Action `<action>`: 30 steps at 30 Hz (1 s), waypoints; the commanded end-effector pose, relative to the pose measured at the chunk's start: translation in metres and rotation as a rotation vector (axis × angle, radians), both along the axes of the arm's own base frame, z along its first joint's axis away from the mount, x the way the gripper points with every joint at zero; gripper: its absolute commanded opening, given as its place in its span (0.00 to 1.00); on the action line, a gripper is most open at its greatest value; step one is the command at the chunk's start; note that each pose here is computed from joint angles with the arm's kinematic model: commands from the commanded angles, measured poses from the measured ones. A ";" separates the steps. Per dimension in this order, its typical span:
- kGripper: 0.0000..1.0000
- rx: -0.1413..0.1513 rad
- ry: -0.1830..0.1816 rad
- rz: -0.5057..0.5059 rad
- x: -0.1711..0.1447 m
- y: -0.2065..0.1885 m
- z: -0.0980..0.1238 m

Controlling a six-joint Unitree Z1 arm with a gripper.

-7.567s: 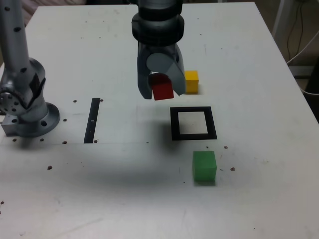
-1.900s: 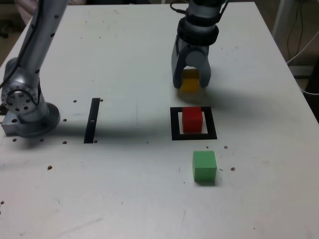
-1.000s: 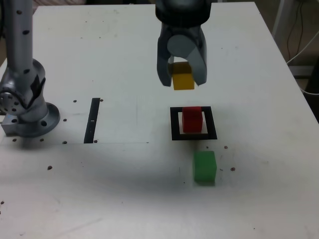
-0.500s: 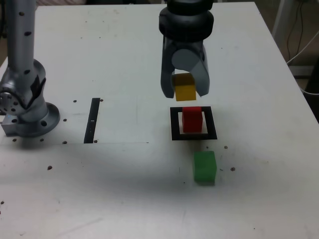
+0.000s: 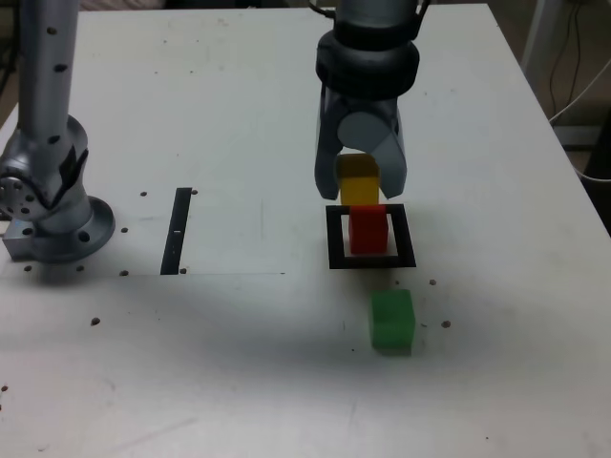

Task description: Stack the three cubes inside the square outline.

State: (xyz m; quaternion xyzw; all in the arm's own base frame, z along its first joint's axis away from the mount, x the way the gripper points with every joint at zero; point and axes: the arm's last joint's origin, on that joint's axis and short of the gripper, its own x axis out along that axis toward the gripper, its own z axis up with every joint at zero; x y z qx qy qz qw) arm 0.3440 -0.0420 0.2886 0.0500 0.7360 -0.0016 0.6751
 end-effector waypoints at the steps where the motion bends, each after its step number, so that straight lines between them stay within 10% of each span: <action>1: 0.21 0.005 0.018 -0.006 0.005 -0.001 -0.006; 17: 0.22 0.007 0.042 -0.013 0.017 -0.002 -0.022; 26: 0.44 0.007 0.044 -0.017 0.017 -0.002 -0.024; 30: 0.70 0.002 0.043 -0.018 0.016 -0.002 -0.024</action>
